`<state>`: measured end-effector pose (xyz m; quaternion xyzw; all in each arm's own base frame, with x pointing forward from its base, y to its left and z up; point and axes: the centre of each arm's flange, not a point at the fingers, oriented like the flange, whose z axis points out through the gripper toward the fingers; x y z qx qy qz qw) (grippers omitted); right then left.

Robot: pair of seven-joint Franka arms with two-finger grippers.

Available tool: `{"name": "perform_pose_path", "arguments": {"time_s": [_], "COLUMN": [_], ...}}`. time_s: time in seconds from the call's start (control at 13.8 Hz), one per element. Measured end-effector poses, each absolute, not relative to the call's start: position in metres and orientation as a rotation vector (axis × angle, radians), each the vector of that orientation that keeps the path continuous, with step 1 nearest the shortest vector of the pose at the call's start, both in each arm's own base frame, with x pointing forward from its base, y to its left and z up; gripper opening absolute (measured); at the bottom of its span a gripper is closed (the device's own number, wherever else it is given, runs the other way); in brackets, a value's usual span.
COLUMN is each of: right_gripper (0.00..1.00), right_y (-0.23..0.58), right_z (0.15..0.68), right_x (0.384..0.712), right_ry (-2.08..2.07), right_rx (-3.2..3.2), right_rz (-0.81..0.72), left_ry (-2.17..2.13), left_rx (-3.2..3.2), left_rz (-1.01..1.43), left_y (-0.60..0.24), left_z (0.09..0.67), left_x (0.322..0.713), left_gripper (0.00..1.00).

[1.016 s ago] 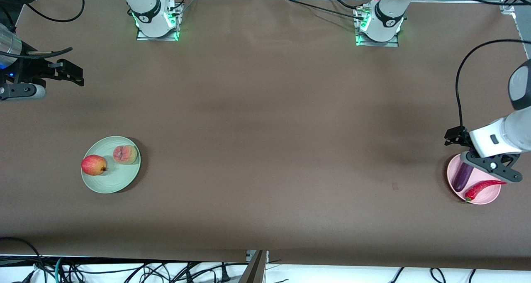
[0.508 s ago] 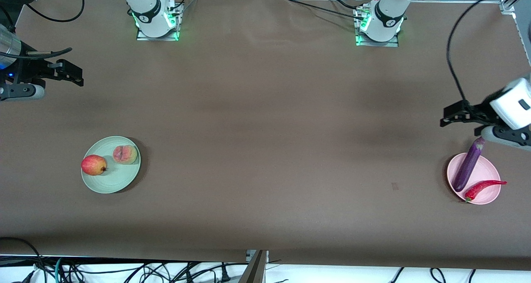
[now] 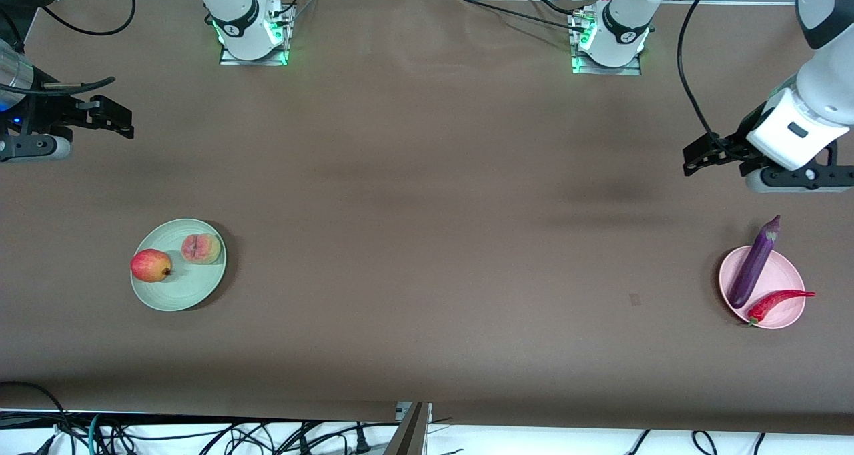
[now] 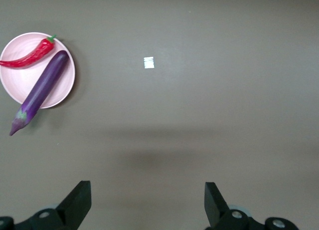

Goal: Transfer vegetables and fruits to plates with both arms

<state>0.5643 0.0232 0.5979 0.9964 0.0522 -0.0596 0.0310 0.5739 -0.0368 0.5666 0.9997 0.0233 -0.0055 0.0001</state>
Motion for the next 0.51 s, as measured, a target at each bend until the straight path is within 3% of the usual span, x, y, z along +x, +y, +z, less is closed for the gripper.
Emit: {"name": "perform_pose_path", "arguments": {"time_s": [0.51], "right_gripper": [1.0], "right_y": [0.0217], "right_z": [0.5979], "right_x": [0.5644], "right_ry": [0.157], "right_rx": [3.07], "right_rz": [-0.183], "left_ry": [0.08], "left_rx": [3.141], "left_rz": [0.016], "left_y": [-0.0285], "left_z": [0.5681], "left_x": [0.5717], "left_gripper": [1.0]}}
